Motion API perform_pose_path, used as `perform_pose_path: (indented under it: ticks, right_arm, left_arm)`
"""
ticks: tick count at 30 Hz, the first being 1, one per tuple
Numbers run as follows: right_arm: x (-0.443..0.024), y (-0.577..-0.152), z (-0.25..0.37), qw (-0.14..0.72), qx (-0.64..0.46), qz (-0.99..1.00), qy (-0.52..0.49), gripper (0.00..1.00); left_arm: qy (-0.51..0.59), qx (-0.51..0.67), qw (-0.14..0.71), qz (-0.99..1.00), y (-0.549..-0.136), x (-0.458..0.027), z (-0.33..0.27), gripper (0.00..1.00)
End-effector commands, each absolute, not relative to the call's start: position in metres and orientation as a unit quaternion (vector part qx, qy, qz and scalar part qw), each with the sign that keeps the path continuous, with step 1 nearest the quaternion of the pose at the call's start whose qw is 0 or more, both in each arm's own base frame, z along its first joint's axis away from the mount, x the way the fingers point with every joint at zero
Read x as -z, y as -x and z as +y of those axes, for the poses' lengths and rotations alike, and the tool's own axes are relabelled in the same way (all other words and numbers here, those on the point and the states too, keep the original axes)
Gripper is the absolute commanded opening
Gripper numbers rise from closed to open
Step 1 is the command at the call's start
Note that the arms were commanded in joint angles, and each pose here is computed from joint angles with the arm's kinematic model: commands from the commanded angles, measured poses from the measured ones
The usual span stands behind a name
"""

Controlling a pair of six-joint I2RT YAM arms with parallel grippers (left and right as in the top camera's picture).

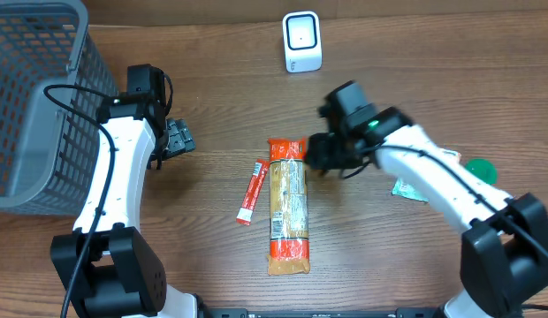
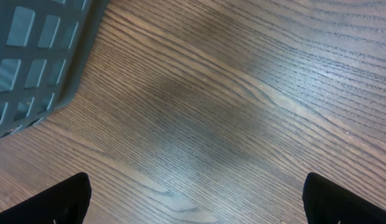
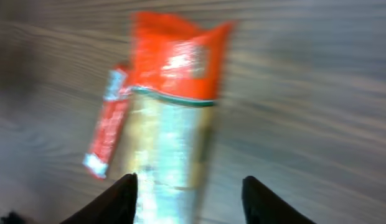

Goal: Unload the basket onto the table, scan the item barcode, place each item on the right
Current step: 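Move the right gripper left over the red stick pack, then lower the right gripper and close it on the red stick pack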

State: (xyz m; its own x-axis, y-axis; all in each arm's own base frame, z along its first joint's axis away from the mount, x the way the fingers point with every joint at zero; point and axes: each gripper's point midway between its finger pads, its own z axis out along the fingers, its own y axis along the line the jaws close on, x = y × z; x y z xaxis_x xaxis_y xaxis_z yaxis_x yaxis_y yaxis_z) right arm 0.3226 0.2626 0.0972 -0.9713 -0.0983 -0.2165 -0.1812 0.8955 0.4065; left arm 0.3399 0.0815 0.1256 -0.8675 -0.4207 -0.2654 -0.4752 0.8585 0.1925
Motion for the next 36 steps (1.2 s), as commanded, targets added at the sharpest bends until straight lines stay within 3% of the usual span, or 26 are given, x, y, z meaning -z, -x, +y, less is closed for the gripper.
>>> perform_pose_path:
  ticks: [1,4,5,7,11,13,15,17,18,23,29,36]
  right_arm:
    - [-0.101,-0.310,0.294,0.114,-0.218,0.968,0.057,0.50]
    - [-0.109,-0.300,0.325,0.134,-0.242,0.956,0.095,0.52]
    - [-0.112,-0.298,0.335,0.141,-0.250,0.952,0.105,0.61]
    - [-0.118,-0.293,0.351,0.155,-0.266,0.944,0.123,1.00]
    - [-0.127,-0.291,0.373,0.169,-0.296,0.933,0.114,1.00]
    - [-0.126,-0.292,0.377,0.165,-0.302,0.935,0.081,0.88]
    - [-0.121,-0.294,0.378,0.174,-0.288,0.941,0.047,0.69]
    - [-0.116,-0.299,0.375,0.199,-0.259,0.945,0.012,0.39]
    - [-0.111,-0.302,0.373,0.215,-0.241,0.946,-0.007,0.30]
    - [-0.099,-0.302,0.379,0.287,-0.185,0.939,-0.029,0.24]
    - [-0.063,-0.289,0.393,0.300,-0.145,0.943,-0.005,0.39]
    - [-0.037,-0.284,0.392,0.280,-0.128,0.952,0.003,0.44]
  left_arm:
    - [0.224,-0.129,0.126,0.958,-0.344,-0.138,0.083,1.00]
    - [0.224,-0.129,0.126,0.958,-0.344,-0.138,0.083,1.00]
    - [0.224,-0.129,0.126,0.958,-0.344,-0.138,0.083,1.00]
    - [0.224,-0.129,0.126,0.958,-0.344,-0.138,0.083,1.00]
    - [0.224,-0.129,0.126,0.958,-0.344,-0.138,0.083,1.00]
    - [0.224,-0.129,0.126,0.958,-0.344,-0.138,0.083,1.00]
    - [0.224,-0.129,0.126,0.958,-0.344,-0.138,0.083,1.00]
    - [0.224,-0.129,0.126,0.958,-0.344,-0.138,0.083,1.00]
    - [0.224,-0.129,0.126,0.958,-0.344,-0.138,0.083,1.00]
    - [0.224,-0.129,0.126,0.958,-0.344,-0.138,0.083,1.00]
    - [0.224,-0.129,0.126,0.958,-0.344,-0.138,0.083,1.00]
    - [0.224,-0.129,0.126,0.958,-0.344,-0.138,0.083,1.00]
